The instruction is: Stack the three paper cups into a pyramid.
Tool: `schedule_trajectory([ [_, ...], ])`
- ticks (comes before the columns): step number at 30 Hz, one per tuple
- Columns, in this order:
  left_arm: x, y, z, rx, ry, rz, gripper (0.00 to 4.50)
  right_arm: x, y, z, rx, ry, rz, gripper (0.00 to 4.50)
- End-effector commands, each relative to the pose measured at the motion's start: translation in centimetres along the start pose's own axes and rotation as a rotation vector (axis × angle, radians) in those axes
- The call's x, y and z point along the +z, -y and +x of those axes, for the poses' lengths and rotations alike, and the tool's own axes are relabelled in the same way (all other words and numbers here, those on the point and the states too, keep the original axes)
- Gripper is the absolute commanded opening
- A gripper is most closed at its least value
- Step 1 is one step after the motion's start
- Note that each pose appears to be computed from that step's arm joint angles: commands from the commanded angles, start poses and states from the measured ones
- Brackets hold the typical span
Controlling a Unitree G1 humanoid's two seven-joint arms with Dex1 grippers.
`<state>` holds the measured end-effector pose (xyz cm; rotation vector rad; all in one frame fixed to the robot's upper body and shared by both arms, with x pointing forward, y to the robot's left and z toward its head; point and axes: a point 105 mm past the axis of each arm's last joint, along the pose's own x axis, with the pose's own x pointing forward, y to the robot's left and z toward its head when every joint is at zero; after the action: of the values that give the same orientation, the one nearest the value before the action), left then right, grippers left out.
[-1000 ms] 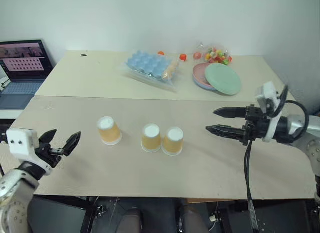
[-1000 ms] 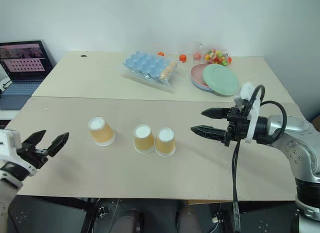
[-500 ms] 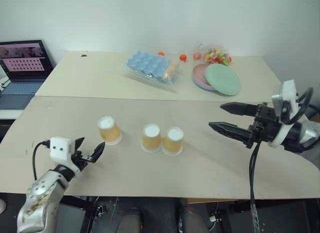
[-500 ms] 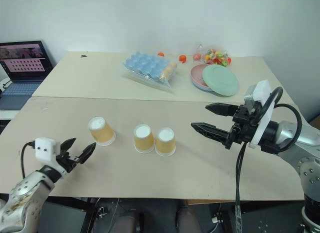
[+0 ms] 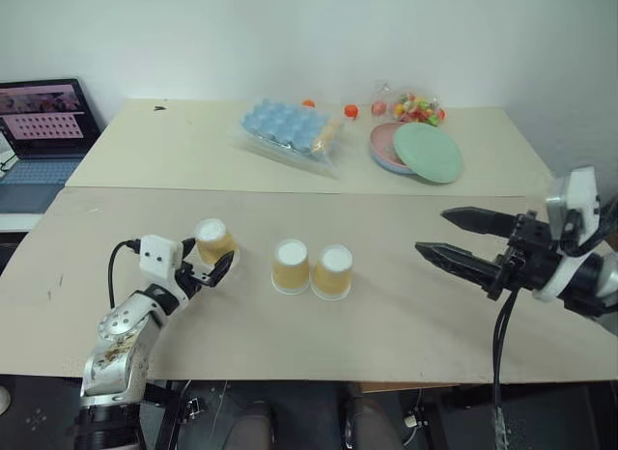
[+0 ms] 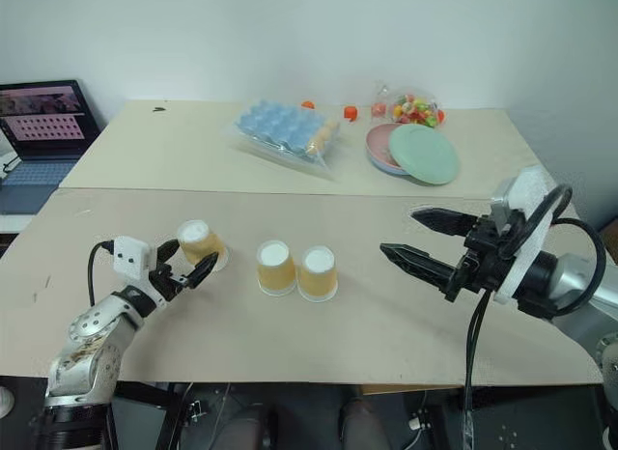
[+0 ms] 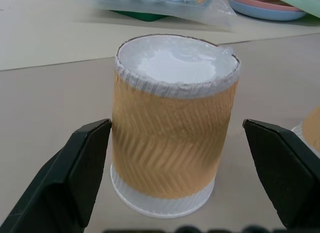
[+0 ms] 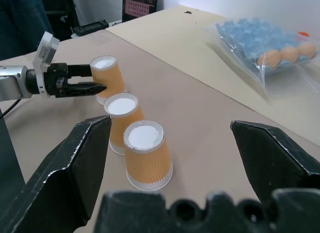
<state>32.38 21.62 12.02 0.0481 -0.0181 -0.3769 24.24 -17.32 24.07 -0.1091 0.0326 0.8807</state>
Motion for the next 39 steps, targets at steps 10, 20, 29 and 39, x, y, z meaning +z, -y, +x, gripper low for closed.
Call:
schedule_trajectory([
  [10, 3.1, 0.0, 1.5, -0.012, 0.094, 0.065, 4.50, 1.3, -0.3, 0.5, -0.012, 0.047, -0.062, 4.45],
  [20, 3.7, 0.3, 1.5, -0.025, 0.104, 0.095, 4.50, 0.7, -0.3, 0.2, -0.016, 0.041, -0.048, 4.45],
  [29, 4.8, 0.3, 1.7, -0.022, 0.130, 0.115, 4.50, 0.8, -0.1, 0.4, -0.021, 0.043, -0.044, 4.45],
  [39, 4.5, 0.6, 1.7, -0.027, 0.121, 0.110, 2.44, 0.9, 0.1, 0.4, -0.034, 0.043, -0.040, 4.50],
])
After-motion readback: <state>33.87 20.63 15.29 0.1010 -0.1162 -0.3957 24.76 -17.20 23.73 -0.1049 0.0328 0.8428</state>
